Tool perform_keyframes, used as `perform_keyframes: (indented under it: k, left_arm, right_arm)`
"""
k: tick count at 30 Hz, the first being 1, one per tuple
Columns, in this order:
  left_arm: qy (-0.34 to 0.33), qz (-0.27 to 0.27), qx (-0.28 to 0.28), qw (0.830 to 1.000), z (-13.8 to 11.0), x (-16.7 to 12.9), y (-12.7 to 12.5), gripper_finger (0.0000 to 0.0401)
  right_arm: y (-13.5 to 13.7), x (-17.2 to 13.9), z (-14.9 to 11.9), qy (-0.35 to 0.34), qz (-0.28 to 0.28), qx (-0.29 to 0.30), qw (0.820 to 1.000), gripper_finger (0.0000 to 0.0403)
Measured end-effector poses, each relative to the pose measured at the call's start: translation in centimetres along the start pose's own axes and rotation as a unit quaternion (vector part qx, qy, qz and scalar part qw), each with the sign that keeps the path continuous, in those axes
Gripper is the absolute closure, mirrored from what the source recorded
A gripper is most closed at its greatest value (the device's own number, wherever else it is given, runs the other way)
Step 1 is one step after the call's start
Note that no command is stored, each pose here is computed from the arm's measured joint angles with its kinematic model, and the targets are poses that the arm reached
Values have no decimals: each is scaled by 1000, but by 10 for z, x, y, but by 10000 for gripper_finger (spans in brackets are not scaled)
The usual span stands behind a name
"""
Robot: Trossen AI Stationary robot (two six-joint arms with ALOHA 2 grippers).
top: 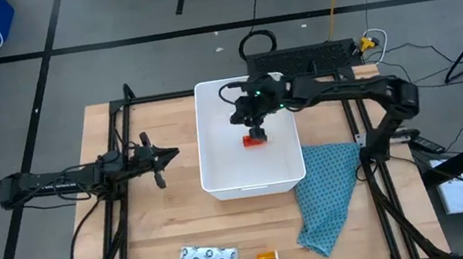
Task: Pick & place medical supplies in basket/bin
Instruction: Put the black bandage into the white bin
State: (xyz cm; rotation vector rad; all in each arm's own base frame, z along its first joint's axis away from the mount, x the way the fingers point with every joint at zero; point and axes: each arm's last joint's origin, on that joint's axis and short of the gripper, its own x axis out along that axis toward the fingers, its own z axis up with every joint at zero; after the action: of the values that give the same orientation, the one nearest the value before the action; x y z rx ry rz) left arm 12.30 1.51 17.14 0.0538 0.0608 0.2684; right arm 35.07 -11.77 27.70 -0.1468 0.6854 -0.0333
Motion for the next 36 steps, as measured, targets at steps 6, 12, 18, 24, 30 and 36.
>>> perform_keyframes:
  k: [6,12,18,24,30,36]
  left_arm:
    - [0,0,6,1000,0,0,0,359]
    - [0,0,11,1000,0,0,0,359]
    - [0,0,10,1000,0,0,0,359]
    - [0,0,10,1000,0,0,0,359]
    - [0,-4,10,1000,0,0,0,359]
    - [0,-4,9,1000,0,0,0,359]
  right_arm:
    - [-3,22,-12,21,31,-59,998,319]
    - [10,42,-19,36,61,-154,985,319]
    - [23,61,-25,49,84,-178,979,320]
    - [32,78,-33,65,99,-164,979,319]
    - [40,101,-48,91,119,-166,975,319]
    - [42,114,-60,108,128,-159,973,319]
